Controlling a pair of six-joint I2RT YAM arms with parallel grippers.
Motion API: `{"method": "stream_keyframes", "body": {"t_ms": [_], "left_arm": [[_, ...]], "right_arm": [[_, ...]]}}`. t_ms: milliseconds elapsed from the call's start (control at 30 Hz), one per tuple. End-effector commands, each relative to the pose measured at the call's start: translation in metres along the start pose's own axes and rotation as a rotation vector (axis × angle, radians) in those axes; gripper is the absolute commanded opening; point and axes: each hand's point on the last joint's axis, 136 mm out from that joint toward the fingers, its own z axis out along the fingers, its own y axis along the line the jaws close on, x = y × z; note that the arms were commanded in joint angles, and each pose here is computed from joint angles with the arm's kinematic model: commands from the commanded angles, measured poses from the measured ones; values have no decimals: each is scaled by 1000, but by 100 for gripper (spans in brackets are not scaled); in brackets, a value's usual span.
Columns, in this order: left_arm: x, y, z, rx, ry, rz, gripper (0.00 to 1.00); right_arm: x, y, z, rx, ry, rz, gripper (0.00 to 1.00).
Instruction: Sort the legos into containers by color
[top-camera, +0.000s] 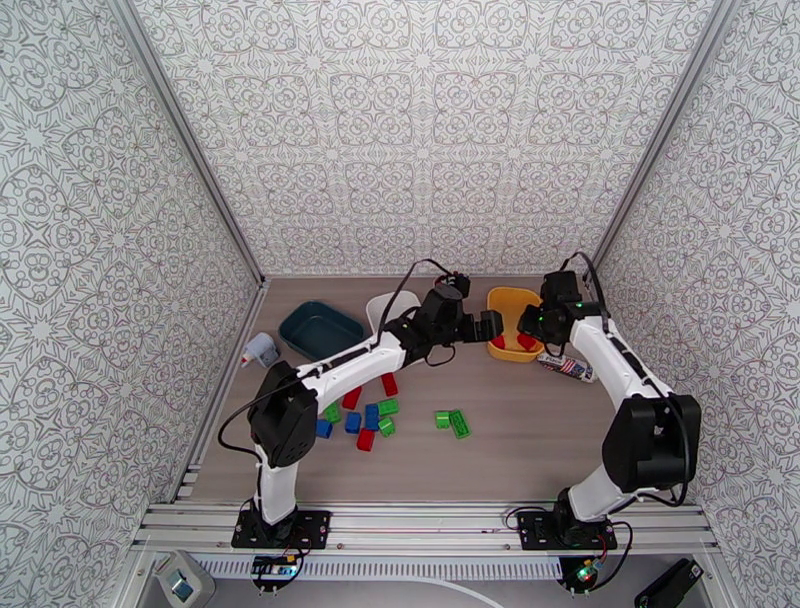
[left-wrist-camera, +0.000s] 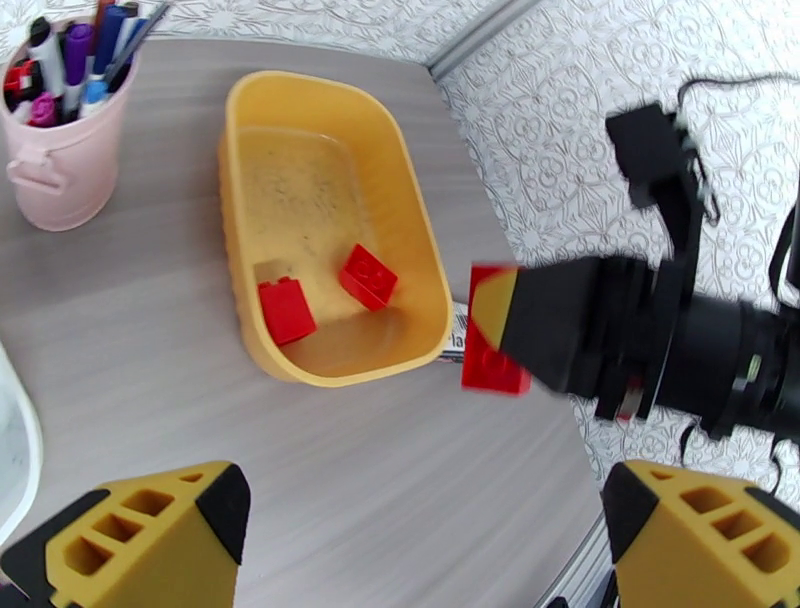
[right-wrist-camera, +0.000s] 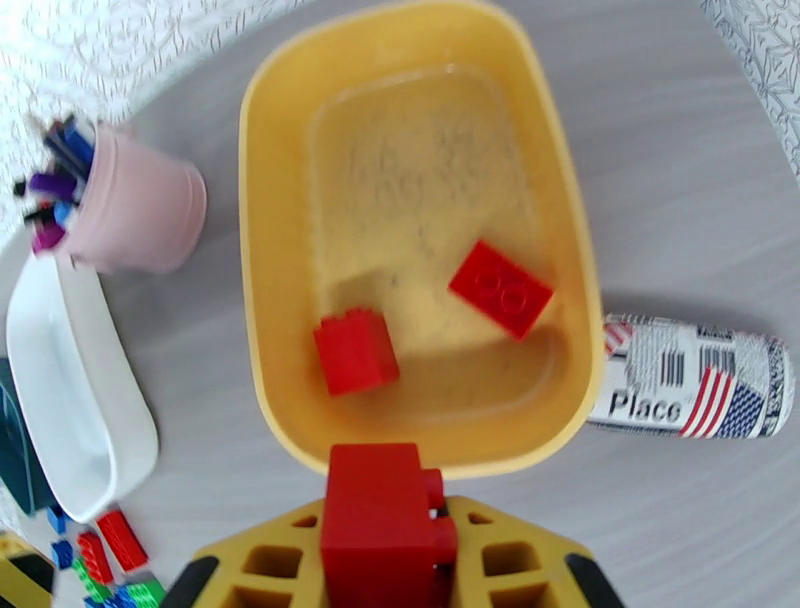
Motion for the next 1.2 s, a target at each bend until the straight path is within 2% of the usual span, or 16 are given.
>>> {"method": "stream_keyframes", "body": {"t_ms": [0,300,500,567,667,733,800,1000,1167], "left_arm": [[8,-3,-2,6,42,44,99],[16,39,-48,-101,-6,13,99],[35,82,-102,-241,-50,-2,99],[42,97,-125,-299,-66,-15,99],[58,122,-156,-388,-72,-41,99],[68,137,-175,-444,-79,-61,99],[78,151,-194,-493,-85,-90,99],[113,188,-238,-618,-67,-168,96],[147,207,-253,-663,-7,-228,94]], "right_arm": [[-8,5,6,-12,17,21,14],[-15,3,35,23,51,22,20],[-24,-1,53,71,73,5,25],[-25,-1,57,76,80,-2,34],[-27,0,59,81,86,-6,53],[-28,1,56,78,80,-6,60],[-29,4,50,70,69,-12,62],[-12,44,25,11,51,-104,62],[38,93,14,-49,79,-228,64]]}}
